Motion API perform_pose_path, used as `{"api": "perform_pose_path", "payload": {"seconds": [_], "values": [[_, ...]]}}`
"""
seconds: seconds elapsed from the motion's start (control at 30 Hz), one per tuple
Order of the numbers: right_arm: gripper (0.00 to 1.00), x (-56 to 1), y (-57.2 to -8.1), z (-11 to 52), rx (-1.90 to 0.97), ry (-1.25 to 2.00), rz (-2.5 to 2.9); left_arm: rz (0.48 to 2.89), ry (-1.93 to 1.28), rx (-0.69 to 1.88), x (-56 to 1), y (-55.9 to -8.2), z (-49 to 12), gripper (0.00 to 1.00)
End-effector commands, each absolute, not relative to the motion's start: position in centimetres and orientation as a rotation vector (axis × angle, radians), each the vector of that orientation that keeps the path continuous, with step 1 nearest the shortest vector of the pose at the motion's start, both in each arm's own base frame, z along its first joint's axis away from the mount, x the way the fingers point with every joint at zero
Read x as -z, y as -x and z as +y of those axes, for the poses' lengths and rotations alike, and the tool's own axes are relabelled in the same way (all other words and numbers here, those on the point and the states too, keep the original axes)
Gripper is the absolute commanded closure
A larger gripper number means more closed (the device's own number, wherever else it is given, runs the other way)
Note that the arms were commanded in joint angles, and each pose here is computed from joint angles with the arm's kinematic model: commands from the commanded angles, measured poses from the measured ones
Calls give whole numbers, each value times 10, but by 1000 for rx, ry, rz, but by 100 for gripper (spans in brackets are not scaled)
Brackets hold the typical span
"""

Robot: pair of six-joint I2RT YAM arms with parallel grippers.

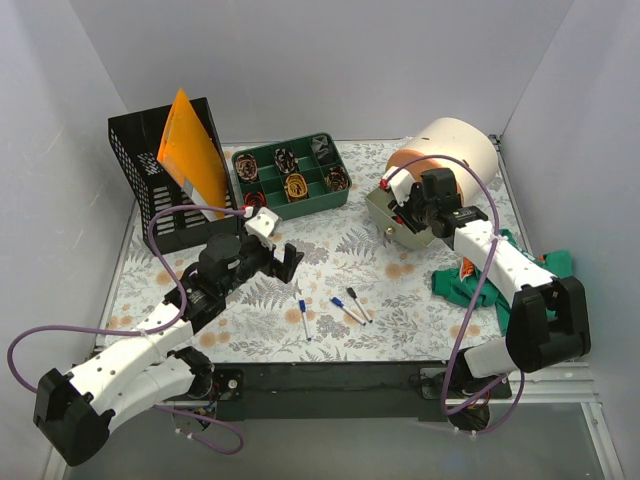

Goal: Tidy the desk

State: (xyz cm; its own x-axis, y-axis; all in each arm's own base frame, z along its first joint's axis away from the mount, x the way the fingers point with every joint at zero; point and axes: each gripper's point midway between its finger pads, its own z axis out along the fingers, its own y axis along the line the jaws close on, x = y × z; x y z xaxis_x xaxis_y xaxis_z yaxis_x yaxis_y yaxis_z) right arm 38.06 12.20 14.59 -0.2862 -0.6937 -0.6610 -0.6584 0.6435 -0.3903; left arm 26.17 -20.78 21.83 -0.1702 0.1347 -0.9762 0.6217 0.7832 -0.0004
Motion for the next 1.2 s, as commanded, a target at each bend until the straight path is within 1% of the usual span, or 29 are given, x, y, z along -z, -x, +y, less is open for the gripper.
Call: {"api": "perform_pose_path", "payload": {"seconds": [0.0, 0.03, 0.07, 0.1, 0.17, 0.33, 0.43, 0.5, 0.57, 0.63, 0.7, 0.73, 0.8, 0.83, 0.87, 0.93, 1.0, 1.03, 1.17], "values": [[54, -169, -359, 155, -184, 1140, 1898, 1720, -570, 532, -223, -260, -213, 2], [54, -169, -349, 162, -255, 1175, 1884, 1737, -546, 552, -222, -260, -215, 2], [52, -171, -332, 181, -404, 1238, 1832, 1747, -543, 561, -221, -260, -216, 2], [52, -171, -322, 187, -475, 1256, 1819, 1782, -560, 585, -213, -259, -221, 2], [49, -166, -300, 198, -633, 1294, 1808, 1809, -542, 651, -214, -257, -229, 2], [47, -174, -295, 187, -680, 1244, 1794, 1904, -489, 877, -209, -239, -252, 2], [44, -181, -288, 183, -716, 1228, 1759, 1975, -372, 985, -202, -225, -253, 2], [44, -181, -283, 184, -735, 1234, 1742, 2055, -249, 1059, -190, -217, -253, 10], [44, -179, -277, 186, -762, 1244, 1729, 2146, -99, 1064, -173, -215, -248, 18], [44, -180, -276, 188, -778, 1244, 1725, 2275, 68, 1082, -153, -207, -245, 33], [44, -181, -275, 188, -778, 1243, 1721, 2411, 196, 1075, -125, -195, -245, 40], [44, -181, -275, 187, -776, 1241, 1724, 2449, 223, 1063, -118, -191, -246, 41], [44, -182, -274, 187, -769, 1243, 1717, 2530, 282, 985, -98, -183, -245, 43], [44, -182, -274, 187, -769, 1245, 1714, 2549, 342, 971, -95, -181, -246, 46], [44, -183, -273, 187, -767, 1247, 1712, 2568, 380, 945, -90, -180, -246, 47], [44, -182, -273, 186, -764, 1246, 1713, 2620, 479, 811, -78, -177, -246, 47], [44, -184, -274, 186, -758, 1245, 1710, 2671, 521, 490, -48, -173, -227, 48], [44, -184, -274, 185, -751, 1245, 1711, 2666, 543, 438, -52, -179, -233, 48], [44, -187, -275, 183, -721, 1244, 1704, 2723, 626, 75, -26, -175, -217, 49]]}}
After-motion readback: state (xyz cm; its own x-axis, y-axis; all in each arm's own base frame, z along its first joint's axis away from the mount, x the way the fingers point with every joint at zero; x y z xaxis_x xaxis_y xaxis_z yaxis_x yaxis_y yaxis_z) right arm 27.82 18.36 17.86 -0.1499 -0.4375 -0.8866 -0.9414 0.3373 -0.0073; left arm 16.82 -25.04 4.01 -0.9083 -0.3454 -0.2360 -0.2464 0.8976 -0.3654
